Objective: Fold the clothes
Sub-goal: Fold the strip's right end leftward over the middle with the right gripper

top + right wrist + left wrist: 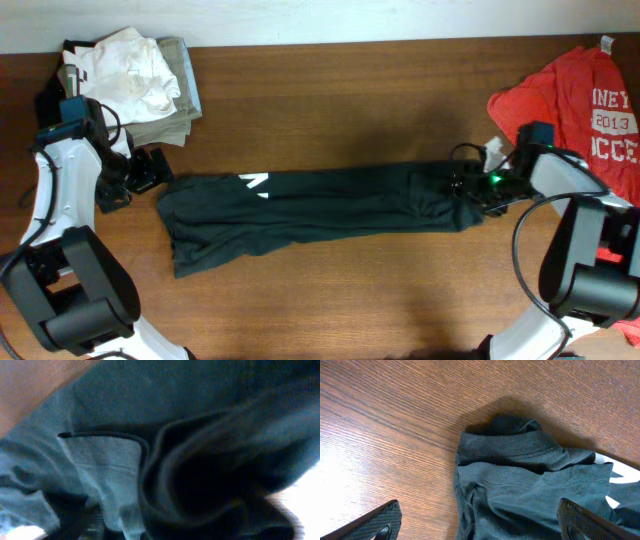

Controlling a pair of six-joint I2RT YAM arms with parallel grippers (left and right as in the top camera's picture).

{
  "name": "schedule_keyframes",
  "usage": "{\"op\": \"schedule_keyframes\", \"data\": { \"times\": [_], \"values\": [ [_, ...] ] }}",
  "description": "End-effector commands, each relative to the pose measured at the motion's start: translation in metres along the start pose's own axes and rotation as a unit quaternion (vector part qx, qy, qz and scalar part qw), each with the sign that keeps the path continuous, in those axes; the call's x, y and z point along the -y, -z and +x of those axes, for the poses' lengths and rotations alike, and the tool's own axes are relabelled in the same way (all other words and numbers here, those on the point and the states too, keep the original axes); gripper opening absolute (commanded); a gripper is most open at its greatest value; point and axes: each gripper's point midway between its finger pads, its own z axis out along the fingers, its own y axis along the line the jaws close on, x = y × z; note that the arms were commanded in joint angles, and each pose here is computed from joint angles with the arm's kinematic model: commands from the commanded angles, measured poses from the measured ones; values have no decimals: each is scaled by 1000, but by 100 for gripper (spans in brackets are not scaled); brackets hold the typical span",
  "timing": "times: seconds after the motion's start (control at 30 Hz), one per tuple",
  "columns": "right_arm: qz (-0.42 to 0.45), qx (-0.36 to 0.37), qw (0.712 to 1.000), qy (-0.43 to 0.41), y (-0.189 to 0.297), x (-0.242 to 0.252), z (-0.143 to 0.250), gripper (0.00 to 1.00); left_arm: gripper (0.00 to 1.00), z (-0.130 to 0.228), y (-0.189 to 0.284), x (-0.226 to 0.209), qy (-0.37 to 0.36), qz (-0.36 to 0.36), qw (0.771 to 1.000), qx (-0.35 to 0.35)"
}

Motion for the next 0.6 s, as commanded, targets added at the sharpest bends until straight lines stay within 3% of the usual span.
{"op": "schedule_keyframes", "data": {
  "times": [0.0, 0.03, 0.13, 0.23, 0.3, 0.37, 0.57],
  "values": [
    [14, -20, 999, -34, -17, 5, 9, 23, 99, 0, 0, 1, 2, 7, 1000, 0],
    [13, -8, 999, -51, -10, 8, 2, 4, 99, 0, 0, 1, 2, 7, 1000, 0],
    [79, 37, 993, -75, 60, 20, -29, 4, 99, 0, -1, 1, 2, 7, 1000, -1],
    [104, 62, 992, -26, 100, -22, -28, 4, 99, 0, -1, 1, 2, 7, 1000, -1],
    [101, 41, 994, 16, 89, -53, -14, 4, 99, 0, -1, 1, 2, 7, 1000, -1],
    [97, -21, 989, 108, 40, -112, 20, 4, 99, 1, -1, 1, 2, 7, 1000, -3],
    [75, -44, 976, 201, -4, -184, 62, 4, 99, 8, -10, -1, 3, 5, 1000, -16]
  ]
}}
